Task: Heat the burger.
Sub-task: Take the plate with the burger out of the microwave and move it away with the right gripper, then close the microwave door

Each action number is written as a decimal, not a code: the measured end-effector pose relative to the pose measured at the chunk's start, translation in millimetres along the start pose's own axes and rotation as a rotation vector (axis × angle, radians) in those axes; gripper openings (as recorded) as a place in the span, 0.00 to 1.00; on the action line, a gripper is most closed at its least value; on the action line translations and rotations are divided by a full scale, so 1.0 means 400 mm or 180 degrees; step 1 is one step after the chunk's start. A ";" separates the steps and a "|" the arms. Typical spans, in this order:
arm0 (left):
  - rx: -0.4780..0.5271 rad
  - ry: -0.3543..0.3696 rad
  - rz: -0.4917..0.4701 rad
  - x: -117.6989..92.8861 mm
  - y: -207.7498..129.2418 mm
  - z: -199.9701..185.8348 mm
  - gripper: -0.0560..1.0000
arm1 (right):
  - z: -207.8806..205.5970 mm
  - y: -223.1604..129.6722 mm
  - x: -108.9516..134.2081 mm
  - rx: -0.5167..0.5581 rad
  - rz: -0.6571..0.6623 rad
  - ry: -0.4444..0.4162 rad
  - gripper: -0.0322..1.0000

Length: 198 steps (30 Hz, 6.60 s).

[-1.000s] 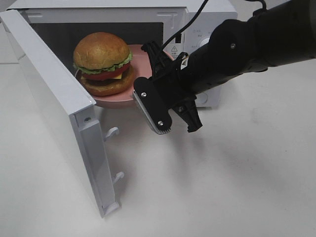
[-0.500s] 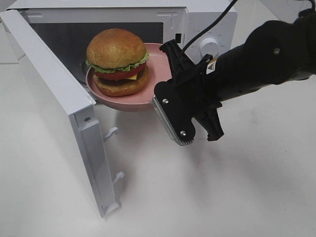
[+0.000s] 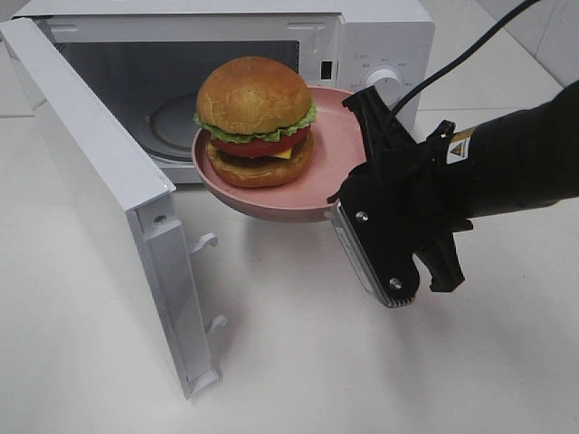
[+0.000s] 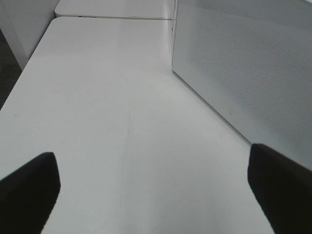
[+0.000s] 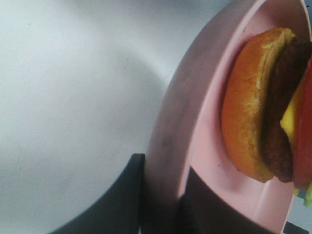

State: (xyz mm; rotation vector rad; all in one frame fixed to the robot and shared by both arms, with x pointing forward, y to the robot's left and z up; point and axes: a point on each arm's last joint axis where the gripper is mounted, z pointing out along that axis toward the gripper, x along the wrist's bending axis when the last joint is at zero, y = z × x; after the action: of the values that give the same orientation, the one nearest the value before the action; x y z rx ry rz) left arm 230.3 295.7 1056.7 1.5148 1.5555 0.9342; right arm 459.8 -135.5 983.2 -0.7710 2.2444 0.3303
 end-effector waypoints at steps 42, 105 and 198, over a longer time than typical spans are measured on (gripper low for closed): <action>0.0000 0.0000 0.0000 0.000 0.000 0.000 0.97 | -0.217 0.009 0.151 0.0015 0.0363 -0.0080 0.19; 0.0000 0.0000 0.0000 0.000 0.000 0.000 0.97 | -0.258 -0.147 0.230 0.2901 0.3446 -0.0304 0.19; 0.0000 0.0000 0.0000 0.000 0.000 0.000 0.97 | -0.221 -0.060 0.164 0.2020 0.5152 0.0352 0.82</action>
State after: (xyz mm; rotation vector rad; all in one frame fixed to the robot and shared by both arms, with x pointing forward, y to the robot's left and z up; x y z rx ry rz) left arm 230.3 295.7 1056.7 1.5148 1.5555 0.9342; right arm 388.6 -221.6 998.4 1.4722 2.3350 0.2364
